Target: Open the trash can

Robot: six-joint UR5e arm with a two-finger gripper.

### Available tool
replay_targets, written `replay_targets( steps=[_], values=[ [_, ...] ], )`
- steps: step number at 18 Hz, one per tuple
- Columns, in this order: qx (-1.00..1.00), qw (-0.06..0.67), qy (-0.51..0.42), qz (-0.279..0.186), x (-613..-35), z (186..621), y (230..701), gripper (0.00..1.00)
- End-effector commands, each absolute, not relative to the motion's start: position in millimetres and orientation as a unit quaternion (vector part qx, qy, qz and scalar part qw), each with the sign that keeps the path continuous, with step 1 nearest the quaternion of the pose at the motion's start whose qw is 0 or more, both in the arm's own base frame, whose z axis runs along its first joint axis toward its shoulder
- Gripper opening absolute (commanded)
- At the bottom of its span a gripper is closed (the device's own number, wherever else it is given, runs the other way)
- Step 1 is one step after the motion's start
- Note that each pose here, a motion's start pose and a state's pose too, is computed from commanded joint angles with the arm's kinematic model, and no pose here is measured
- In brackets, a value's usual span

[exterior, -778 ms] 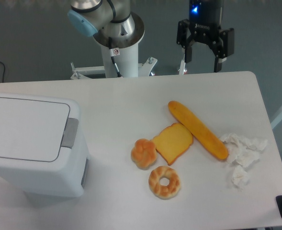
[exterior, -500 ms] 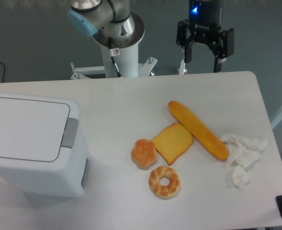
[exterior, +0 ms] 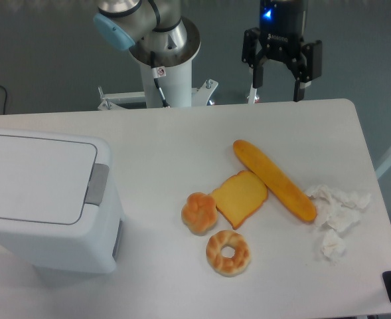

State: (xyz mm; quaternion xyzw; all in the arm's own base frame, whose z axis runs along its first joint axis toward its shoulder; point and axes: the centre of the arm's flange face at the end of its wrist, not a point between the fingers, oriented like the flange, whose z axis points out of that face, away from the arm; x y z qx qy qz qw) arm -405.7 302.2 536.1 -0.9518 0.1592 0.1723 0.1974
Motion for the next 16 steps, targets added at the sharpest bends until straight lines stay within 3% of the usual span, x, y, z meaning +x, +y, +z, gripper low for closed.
replay_targets(
  steps=[16],
  values=[
    [-0.96,0.228,0.074,0.142,-393.2,538.1,345.3,1.0]
  ],
)
